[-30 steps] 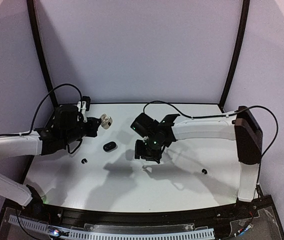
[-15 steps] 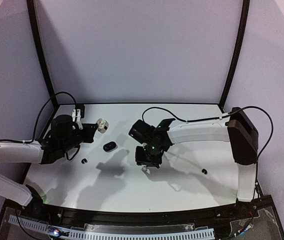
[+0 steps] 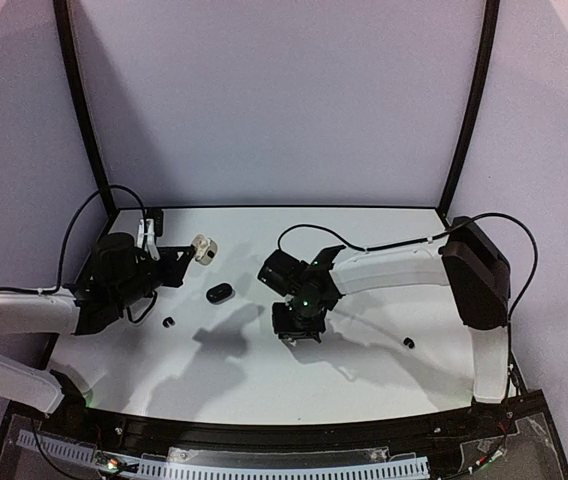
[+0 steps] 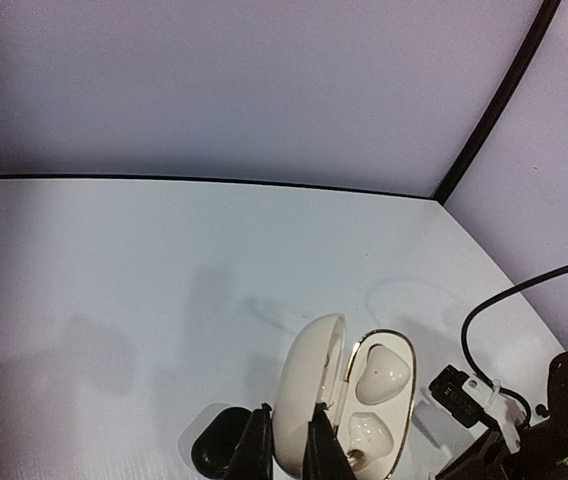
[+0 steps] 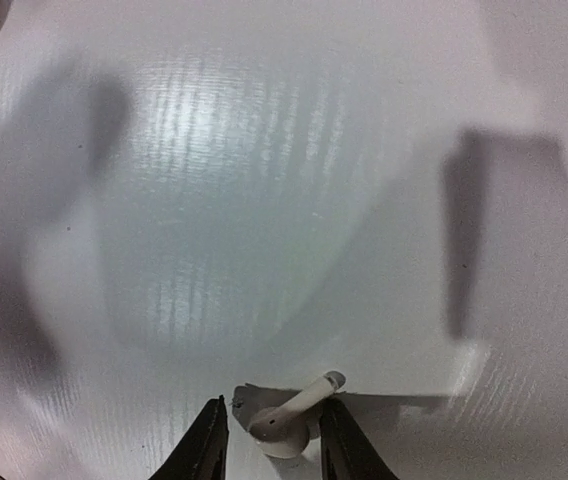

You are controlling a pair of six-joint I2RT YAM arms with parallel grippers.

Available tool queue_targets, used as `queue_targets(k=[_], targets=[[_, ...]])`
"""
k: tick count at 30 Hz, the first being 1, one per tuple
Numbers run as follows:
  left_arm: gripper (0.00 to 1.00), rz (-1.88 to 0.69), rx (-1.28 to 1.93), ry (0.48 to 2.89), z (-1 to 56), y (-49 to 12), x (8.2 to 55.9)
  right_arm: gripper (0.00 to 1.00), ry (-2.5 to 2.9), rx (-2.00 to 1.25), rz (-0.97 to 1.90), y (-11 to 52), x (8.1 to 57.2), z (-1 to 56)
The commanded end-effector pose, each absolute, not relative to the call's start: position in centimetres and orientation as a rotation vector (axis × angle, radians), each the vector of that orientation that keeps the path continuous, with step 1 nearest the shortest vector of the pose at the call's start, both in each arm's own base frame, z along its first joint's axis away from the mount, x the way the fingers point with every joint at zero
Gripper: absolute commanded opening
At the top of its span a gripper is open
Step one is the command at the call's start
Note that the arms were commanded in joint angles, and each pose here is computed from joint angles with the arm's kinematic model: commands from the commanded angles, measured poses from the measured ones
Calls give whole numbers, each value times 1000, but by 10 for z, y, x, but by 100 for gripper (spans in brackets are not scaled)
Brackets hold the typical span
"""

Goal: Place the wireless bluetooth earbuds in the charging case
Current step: Adjust the left earbud at the center of the board.

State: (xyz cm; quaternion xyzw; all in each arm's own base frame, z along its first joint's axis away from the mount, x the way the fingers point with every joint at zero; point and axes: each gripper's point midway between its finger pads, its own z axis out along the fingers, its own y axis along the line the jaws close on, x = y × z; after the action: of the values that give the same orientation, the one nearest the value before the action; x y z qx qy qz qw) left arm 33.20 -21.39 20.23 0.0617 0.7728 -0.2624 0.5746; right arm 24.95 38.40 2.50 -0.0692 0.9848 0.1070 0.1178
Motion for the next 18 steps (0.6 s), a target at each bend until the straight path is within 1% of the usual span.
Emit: queue_targets(k=[1,5,7,9,10,12,13,15,16,17,18], targets=[[1,-652,136,1759,217,-213,329,31,2867,-399,326,395,250,8],[1,-659,137,1758,216,-213,327,27,2814,-640,281,401,245,7],[1,-661,137,1756,216,-213,328,25,2757,-827,238,404,239,7],[1,-659,136,1758,216,-212,328,25,2685,-1019,231,411,226,9],[1,-658,135,1759,215,-212,329,26,2649,-1111,229,414,219,8],[1,-657,134,1763,214,-212,330,33,2594,-1255,227,416,205,8],[1,-659,134,1763,214,-212,330,39,2586,-1289,239,414,200,8],[1,-659,136,1766,213,-212,330,46,2570,-1283,251,413,201,14],[1,-659,136,1768,212,-212,331,52,2536,-1259,261,413,204,25],[1,-660,136,1770,211,-212,331,56,2505,-1229,284,416,208,37],[1,-661,137,1771,211,-212,331,57,2490,-1216,298,418,209,42]])
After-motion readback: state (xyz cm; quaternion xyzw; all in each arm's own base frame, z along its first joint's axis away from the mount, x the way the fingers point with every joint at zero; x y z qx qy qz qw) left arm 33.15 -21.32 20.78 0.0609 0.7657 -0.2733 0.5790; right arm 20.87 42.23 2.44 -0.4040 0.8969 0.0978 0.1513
